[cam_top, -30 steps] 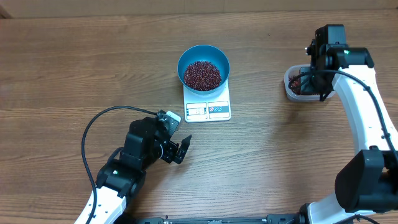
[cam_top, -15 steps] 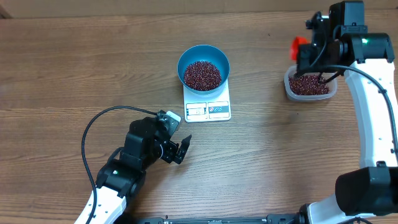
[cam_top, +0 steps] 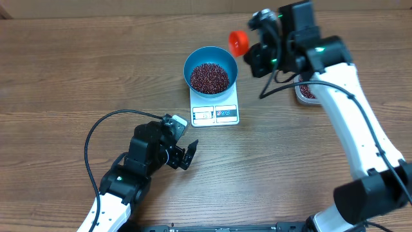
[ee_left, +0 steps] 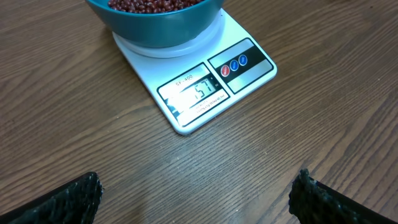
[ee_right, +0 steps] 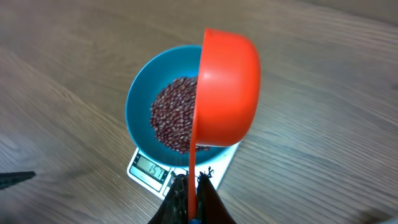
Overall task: Scoop item into bowl and weigh 150g on scale
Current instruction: 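Lift the filled scoop and carry it over the blue bowl, then tip the scoop slowly over the blue bowl, pouring beans in small amounts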
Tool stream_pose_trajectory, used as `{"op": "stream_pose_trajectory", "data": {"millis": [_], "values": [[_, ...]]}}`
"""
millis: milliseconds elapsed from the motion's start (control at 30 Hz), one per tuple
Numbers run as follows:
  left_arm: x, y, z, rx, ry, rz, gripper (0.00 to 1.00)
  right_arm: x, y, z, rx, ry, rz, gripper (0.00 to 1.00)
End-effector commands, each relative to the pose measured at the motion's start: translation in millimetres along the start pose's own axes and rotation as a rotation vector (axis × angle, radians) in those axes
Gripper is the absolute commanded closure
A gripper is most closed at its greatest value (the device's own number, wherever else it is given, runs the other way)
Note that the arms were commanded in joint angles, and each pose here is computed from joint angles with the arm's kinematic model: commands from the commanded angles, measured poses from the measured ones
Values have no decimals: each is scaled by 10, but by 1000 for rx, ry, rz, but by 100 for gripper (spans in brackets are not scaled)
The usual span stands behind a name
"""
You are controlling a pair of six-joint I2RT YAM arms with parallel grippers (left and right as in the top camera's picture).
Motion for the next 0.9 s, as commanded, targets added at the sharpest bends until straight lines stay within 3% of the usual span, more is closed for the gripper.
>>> {"op": "stream_pose_trajectory", "data": {"millis": [0, 333, 867], "values": [[23, -11, -9, 8, 2, 5, 1, -2, -280, 16, 76, 39, 64, 96], [24, -11, -9, 8, 2, 5, 1, 115, -861, 219, 104, 134, 178, 96], [22, -10, -10, 9, 2, 4, 0, 247, -1324, 61, 174, 189, 242, 96]]}}
Point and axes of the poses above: each gripper's point midway between its finger pads, its own y axis back along the fingers, its own z axis along the line the jaws close on, x = y × z, the point moved 7 cm from there along y, back along the fingers, and after that the axes turned 8 degrees about y, right-handed, at the moved point
